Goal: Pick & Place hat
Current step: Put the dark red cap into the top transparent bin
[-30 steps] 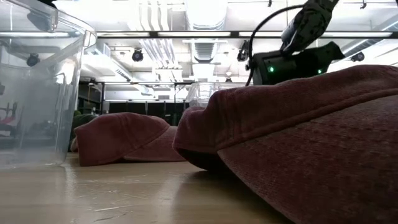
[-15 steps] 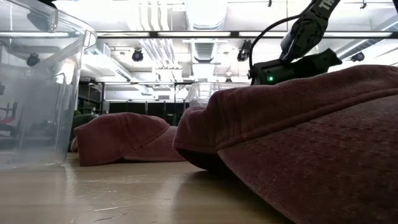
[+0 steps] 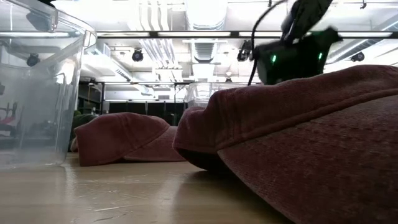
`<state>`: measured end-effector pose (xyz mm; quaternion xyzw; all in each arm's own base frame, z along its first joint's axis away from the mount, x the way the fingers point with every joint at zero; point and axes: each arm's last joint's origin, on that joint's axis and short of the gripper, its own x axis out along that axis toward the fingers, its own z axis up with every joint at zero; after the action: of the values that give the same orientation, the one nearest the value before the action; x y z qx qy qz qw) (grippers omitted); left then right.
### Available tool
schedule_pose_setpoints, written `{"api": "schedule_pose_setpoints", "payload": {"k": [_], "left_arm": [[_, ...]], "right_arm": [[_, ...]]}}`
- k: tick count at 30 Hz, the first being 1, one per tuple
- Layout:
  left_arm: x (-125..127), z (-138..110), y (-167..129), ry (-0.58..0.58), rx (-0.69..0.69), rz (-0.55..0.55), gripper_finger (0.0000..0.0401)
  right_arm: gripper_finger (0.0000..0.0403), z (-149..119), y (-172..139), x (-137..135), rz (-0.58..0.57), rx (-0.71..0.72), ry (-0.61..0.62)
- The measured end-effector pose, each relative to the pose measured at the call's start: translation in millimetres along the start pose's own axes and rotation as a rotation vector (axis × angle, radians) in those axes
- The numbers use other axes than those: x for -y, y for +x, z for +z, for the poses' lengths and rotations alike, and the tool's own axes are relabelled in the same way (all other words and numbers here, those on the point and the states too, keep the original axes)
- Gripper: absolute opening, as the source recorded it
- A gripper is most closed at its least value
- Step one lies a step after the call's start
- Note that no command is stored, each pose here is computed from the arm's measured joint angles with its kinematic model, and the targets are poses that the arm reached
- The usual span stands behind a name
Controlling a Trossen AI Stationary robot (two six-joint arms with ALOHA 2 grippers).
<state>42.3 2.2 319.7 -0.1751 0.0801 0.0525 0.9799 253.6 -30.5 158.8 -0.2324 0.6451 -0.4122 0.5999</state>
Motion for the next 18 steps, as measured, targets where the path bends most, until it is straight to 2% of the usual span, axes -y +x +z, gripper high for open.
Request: {"api": "schedule_pose_setpoints", "payload": {"k": [10,15,18], "left_arm": [[0.0,0.0,0.0,0.0,0.001,0.0,0.0],[0.0,0.0,0.0,0.0,0.0,0.0,0.0],[0.0,0.0,0.0,0.0,0.0,0.0,0.0]], "right_arm": [[0.0013,-24.6,-52.6,69.4,0.012,0.027,0.035],[0.0013,-28.0,-84.7,107.6,0.02,0.11,0.081],[0.0012,-25.8,-104.4,129.7,0.004,0.179,0.062]]}}
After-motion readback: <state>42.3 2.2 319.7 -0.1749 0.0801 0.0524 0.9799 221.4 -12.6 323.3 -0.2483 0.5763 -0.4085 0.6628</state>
